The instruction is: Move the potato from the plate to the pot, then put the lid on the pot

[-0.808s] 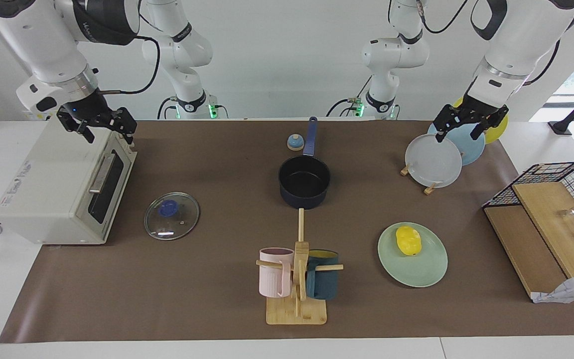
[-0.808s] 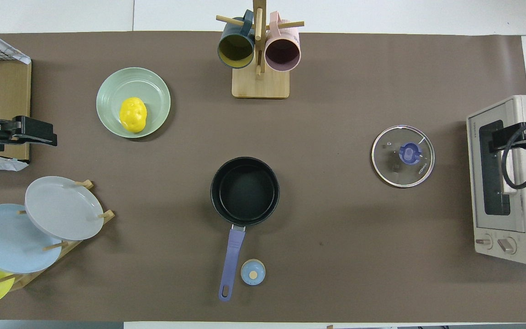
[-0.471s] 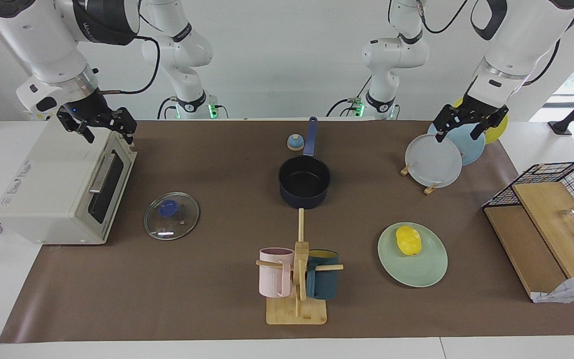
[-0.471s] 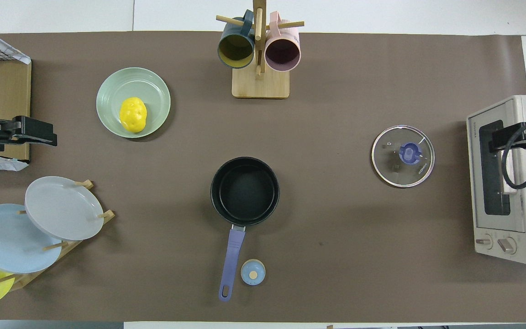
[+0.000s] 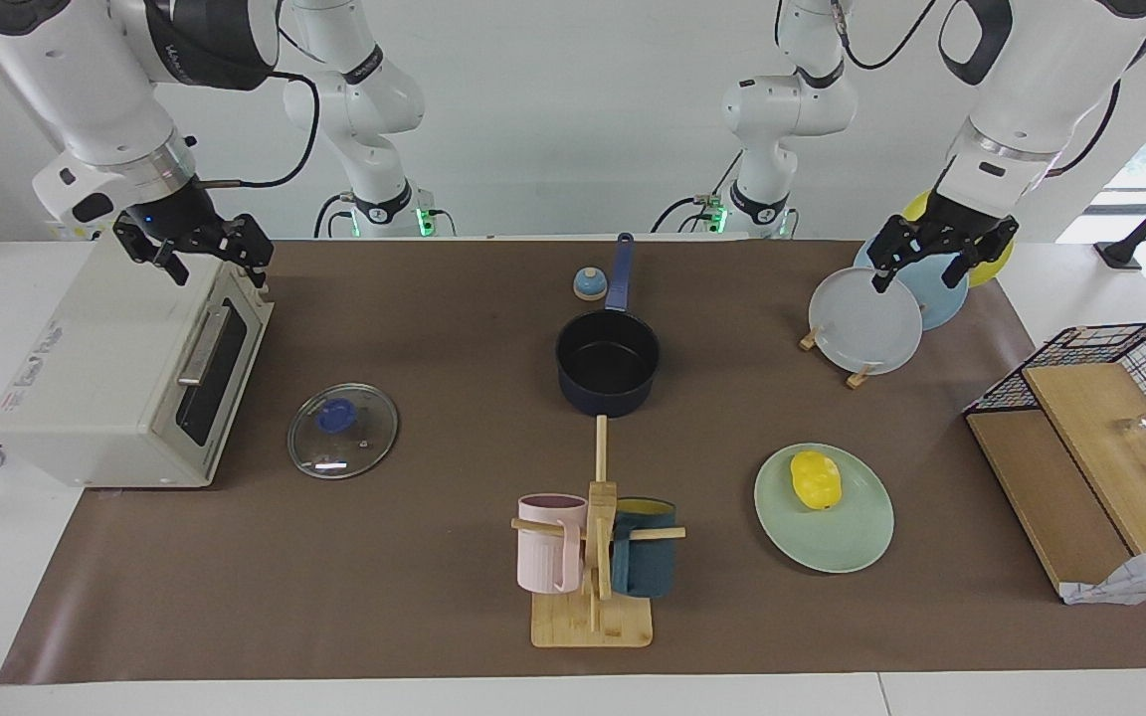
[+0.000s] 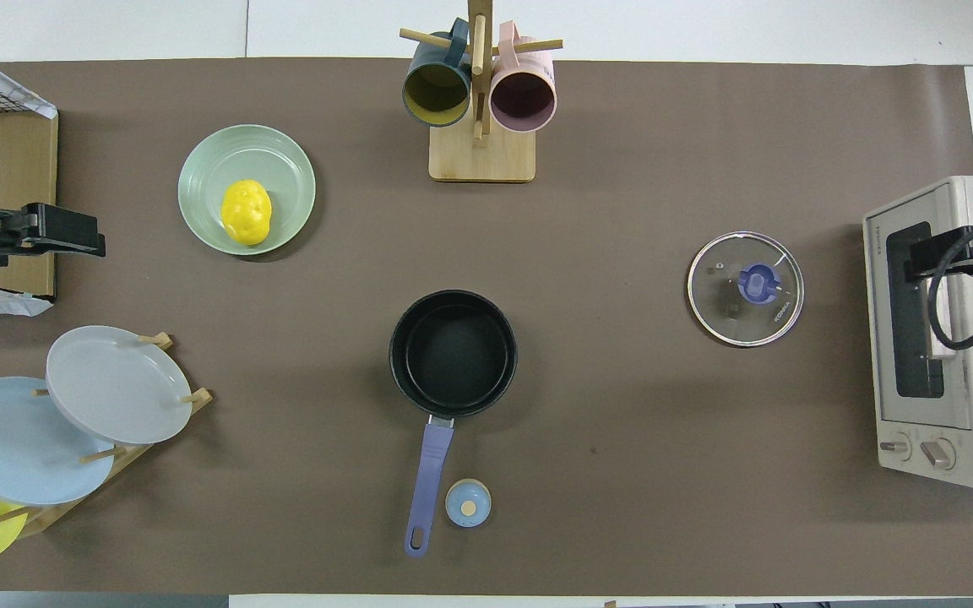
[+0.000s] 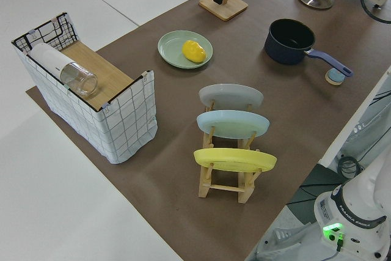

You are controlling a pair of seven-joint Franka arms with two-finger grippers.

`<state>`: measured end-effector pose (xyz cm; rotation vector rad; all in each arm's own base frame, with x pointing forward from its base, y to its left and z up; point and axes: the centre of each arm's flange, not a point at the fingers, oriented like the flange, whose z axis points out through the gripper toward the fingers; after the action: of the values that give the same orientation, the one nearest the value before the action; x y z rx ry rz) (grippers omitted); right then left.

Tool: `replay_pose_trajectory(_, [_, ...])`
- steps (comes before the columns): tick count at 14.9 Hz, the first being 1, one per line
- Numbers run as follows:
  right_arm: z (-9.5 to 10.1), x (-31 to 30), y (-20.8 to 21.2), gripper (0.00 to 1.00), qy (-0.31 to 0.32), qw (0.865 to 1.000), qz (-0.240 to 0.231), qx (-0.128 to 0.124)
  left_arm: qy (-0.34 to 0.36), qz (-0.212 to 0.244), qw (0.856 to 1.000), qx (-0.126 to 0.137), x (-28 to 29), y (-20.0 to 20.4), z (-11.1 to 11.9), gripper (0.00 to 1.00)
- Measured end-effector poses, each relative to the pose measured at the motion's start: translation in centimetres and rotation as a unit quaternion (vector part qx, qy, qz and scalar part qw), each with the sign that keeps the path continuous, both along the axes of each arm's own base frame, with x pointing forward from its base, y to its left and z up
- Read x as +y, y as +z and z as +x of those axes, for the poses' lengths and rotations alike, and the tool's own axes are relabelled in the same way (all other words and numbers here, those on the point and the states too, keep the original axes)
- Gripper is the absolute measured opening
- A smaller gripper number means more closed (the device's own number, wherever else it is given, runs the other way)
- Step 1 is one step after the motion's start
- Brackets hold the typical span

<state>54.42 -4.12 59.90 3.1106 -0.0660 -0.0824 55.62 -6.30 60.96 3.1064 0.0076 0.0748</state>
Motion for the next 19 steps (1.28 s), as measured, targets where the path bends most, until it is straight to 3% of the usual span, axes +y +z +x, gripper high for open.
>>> replay_pose_trajectory(3, [0.0, -0.4, 0.0, 1.00, 0.002, 1.000, 0.000, 0.000, 0.001, -0.008, 0.999, 0.032, -0.5, -5.4, 4.8, 1.00])
replay_pose_trajectory(6, [0.1, 0.1, -0.1, 1.00, 0.047, 0.999, 0.003, -0.001, 0.003, -0.013, 0.999, 0.045, -1.1, -14.6, 11.2, 1.00])
replay_pose_trajectory(8, [0.6, 1.9, -0.6, 1.00, 0.071, 0.997, 0.003, -0.008, 0.000, -0.016, 0.999, 0.052, -1.6, -20.4, 13.6, 1.00])
replay_pose_trajectory(11, [2.1, 5.3, -3.8, 1.00, 0.103, 0.995, 0.002, -0.019, -0.012, -0.010, 0.999, 0.051, -2.7, -25.0, 15.0, 1.00])
replay_pose_trajectory(15, [4.5, 6.4, -12.8, 1.00, 0.109, 0.993, 0.010, -0.032, -0.020, -0.008, 0.999, 0.039, -3.1, -25.8, 15.4, 1.00])
replay_pose_trajectory(19, [3.6, 6.4, -20.6, 1.00, 0.109, 0.993, 0.011, -0.035, -0.028, -0.008, 0.999, 0.037, -4.1, -26.8, 15.1, 1.00])
